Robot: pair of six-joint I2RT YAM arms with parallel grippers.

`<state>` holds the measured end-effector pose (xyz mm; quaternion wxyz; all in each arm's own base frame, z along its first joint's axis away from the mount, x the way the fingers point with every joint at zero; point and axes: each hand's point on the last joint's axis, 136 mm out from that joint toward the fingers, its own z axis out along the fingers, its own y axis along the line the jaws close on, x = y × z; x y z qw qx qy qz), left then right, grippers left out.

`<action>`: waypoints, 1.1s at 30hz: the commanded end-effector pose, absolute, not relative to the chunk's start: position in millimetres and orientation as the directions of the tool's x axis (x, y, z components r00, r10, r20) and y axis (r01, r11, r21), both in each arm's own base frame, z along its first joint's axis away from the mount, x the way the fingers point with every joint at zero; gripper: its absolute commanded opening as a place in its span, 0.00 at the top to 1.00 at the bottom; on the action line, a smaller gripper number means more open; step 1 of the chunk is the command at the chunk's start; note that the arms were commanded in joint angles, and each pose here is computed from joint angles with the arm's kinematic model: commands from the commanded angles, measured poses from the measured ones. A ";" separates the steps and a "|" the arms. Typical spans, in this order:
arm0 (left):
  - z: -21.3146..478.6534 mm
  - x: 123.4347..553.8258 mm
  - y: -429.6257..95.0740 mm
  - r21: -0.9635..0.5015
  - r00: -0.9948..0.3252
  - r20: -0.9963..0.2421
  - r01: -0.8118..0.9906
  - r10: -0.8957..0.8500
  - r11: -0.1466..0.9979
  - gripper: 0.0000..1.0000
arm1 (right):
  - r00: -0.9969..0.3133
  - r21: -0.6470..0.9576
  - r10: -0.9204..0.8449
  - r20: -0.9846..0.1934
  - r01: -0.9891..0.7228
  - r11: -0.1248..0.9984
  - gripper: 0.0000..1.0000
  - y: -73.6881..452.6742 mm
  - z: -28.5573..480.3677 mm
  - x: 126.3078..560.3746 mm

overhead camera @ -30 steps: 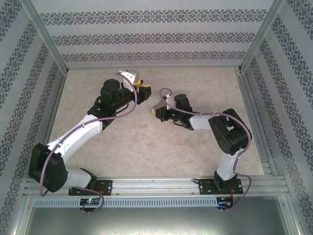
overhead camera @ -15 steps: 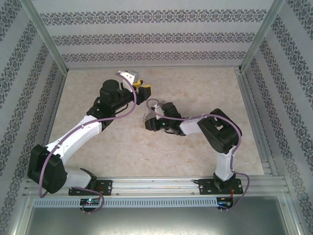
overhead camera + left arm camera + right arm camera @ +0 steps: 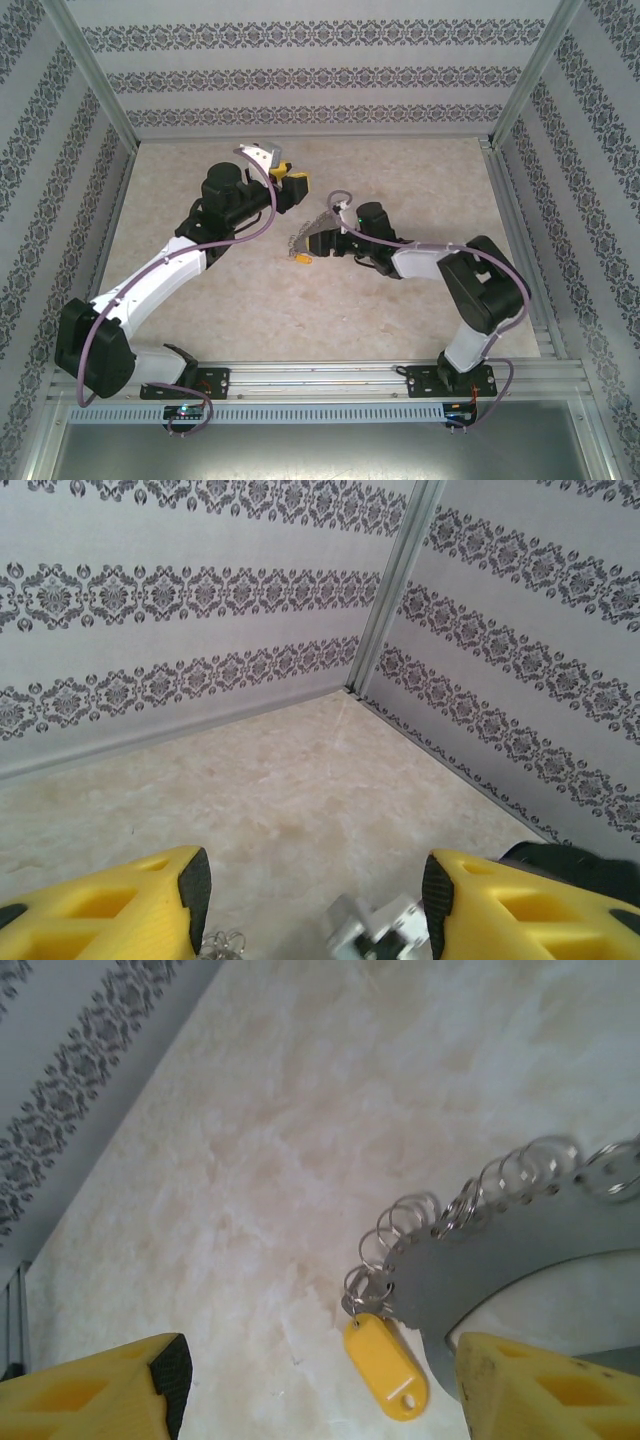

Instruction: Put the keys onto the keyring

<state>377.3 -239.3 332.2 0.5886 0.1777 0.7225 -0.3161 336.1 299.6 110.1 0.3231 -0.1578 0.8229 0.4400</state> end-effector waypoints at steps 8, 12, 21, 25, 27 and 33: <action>360.7 365.5 -229.0 -0.266 -0.194 -0.964 0.631 -0.183 0.728 0.01 | -0.651 0.583 0.150 -0.744 -0.521 0.624 0.24 230.0 157.8 338.2; 352.0 363.0 -213.2 -0.233 -0.162 -0.972 0.577 -0.170 0.783 0.00 | -0.586 0.543 0.226 -0.778 -0.449 0.709 0.06 183.3 176.2 346.6; 302.2 354.3 -130.4 0.061 -0.042 -0.996 0.241 0.074 0.968 0.00 | -0.249 0.295 0.286 -0.925 0.001 0.956 0.02 53.4 213.3 373.3; 275.9 354.1 -91.9 0.176 -0.066 -0.981 0.107 0.183 0.979 0.00 | -0.237 0.152 0.166 -0.957 0.074 0.986 0.02 31.8 207.9 381.7; 252.7 355.0 -70.4 0.194 -0.113 -0.974 0.047 0.198 0.980 0.00 | -0.258 0.138 0.154 -0.954 0.077 0.987 0.02 26.5 198.1 384.8; 185.9 358.3 -27.8 0.189 -0.190 -0.966 -0.066 0.174 0.980 0.00 | -0.303 0.040 0.086 -0.949 0.155 0.987 0.02 2.8 162.7 385.3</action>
